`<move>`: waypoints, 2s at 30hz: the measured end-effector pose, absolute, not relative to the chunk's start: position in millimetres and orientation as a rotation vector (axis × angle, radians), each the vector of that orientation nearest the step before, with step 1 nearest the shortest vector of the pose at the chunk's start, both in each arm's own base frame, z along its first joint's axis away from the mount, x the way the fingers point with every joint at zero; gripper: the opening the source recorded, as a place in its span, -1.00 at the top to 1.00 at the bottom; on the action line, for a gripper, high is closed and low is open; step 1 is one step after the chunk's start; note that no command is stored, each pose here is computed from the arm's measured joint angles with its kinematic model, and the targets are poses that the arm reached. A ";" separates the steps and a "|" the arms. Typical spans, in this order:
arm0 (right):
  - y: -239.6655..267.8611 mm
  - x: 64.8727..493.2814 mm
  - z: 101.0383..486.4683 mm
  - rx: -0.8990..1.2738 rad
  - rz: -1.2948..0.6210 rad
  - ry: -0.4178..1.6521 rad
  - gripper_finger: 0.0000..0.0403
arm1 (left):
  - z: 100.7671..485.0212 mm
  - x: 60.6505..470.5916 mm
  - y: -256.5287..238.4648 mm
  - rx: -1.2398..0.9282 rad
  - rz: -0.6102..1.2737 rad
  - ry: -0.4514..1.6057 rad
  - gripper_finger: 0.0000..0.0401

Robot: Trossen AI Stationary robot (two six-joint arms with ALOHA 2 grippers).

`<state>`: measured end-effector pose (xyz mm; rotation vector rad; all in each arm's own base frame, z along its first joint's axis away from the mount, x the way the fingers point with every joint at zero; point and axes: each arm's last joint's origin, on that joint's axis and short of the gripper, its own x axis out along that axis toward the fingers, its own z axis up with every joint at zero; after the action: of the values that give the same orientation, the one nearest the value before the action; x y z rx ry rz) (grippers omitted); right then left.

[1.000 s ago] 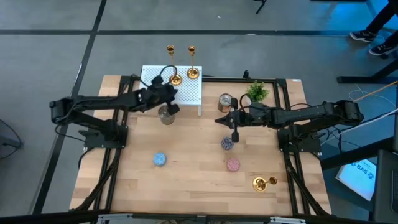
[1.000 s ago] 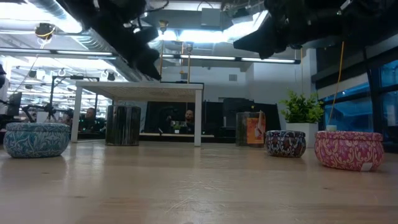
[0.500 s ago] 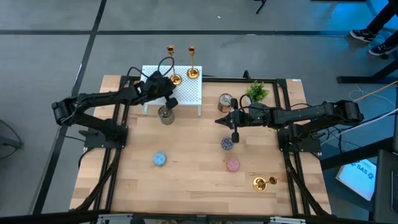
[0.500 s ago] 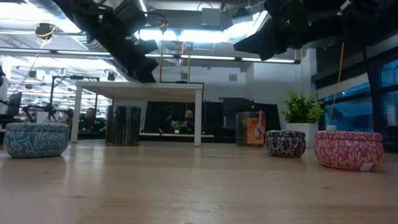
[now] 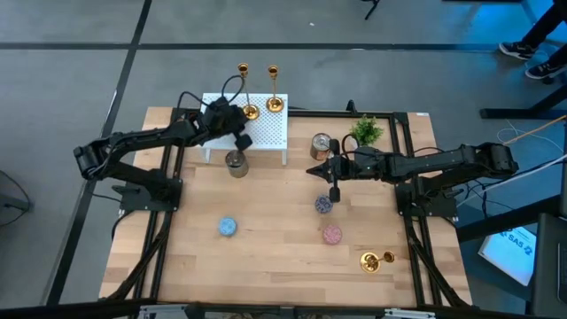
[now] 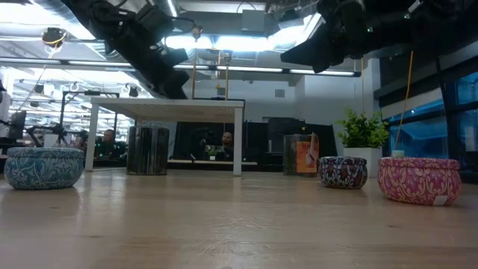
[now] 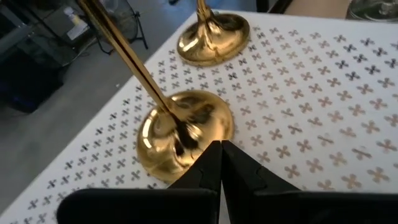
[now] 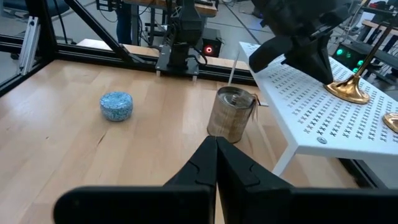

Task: Pick & Place candle stick holders
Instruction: Adjust the left gold candle holder to align with the other gold candle holder

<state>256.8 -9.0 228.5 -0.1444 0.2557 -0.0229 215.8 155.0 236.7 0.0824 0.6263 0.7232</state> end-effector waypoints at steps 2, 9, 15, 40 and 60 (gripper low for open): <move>-9.0 256.8 228.5 -0.144 -0.023 0.256 0.98 | 237.6 215.7 156.1 0.096 0.725 0.620 0.99; -9.0 256.9 228.6 -0.143 -0.023 0.255 0.98 | 238.6 212.9 161.1 0.094 0.725 0.609 0.99; -9.0 256.9 228.6 -0.143 -0.023 0.255 0.98 | 239.1 213.5 158.7 0.064 0.639 0.589 0.99; -9.1 256.9 228.6 -0.143 -0.026 0.256 0.98 | 227.7 224.7 164.3 0.118 0.681 0.615 0.99; -9.1 256.9 228.8 -0.143 -0.025 0.255 0.98 | 234.2 222.2 160.7 0.179 0.638 0.601 0.99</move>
<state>256.9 -9.1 228.8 -0.1432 0.2549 -0.0252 222.2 160.7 234.2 0.1790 0.6013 0.6384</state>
